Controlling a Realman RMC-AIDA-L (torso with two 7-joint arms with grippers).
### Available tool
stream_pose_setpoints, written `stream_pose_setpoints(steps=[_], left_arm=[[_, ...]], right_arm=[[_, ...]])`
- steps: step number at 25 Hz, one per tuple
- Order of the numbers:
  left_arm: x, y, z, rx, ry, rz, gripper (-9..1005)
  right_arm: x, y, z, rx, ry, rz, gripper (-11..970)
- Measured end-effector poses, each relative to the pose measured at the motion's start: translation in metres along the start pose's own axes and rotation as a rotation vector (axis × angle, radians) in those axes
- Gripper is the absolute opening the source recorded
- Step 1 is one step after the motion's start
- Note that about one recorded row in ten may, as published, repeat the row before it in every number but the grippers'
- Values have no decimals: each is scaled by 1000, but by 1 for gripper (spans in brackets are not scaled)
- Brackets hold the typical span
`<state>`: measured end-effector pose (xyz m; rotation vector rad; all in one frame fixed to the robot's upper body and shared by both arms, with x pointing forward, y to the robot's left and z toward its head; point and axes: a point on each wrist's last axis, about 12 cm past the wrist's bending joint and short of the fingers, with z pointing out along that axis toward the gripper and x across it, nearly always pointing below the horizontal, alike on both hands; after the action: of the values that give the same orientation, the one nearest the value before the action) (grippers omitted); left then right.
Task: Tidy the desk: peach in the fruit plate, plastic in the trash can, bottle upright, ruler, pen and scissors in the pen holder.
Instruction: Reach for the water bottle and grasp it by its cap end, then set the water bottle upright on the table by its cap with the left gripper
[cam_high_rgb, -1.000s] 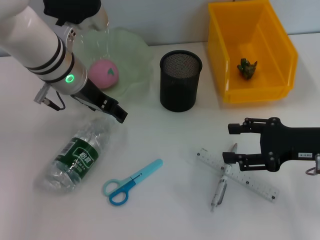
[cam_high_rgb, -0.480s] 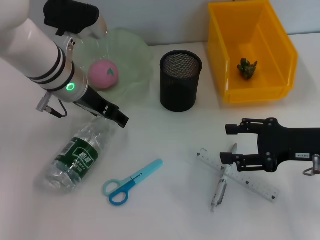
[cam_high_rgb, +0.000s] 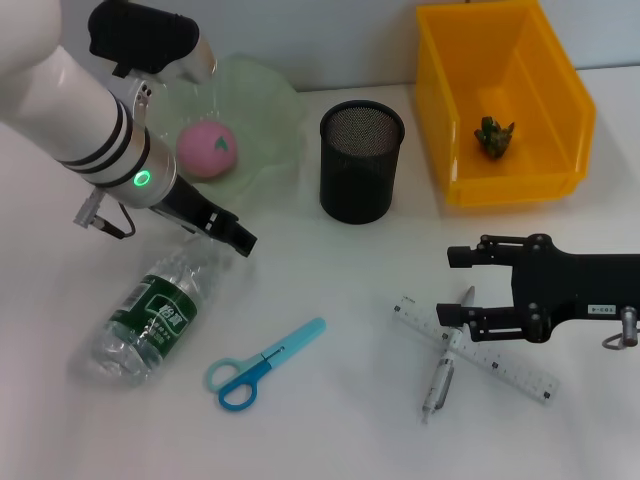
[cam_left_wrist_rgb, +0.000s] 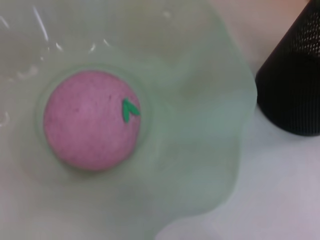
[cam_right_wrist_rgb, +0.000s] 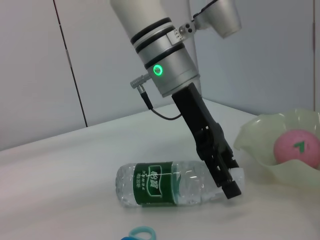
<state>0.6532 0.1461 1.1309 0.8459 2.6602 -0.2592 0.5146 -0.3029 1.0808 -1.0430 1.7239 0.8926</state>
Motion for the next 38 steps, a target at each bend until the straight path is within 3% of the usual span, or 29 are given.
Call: stream_pose_setpoints(steps=[17,27,38], left_arm=[[0,0,3,-17,1,17,844],[1,-1,4,-29,11,30,438],[-4,-4,-4,-15,2,42,439]], right_arm=[[1,0,1,-3,-2,6,761],[0,0,1,4,-9,9,761],[0,0,1,3,-10,7,761]])
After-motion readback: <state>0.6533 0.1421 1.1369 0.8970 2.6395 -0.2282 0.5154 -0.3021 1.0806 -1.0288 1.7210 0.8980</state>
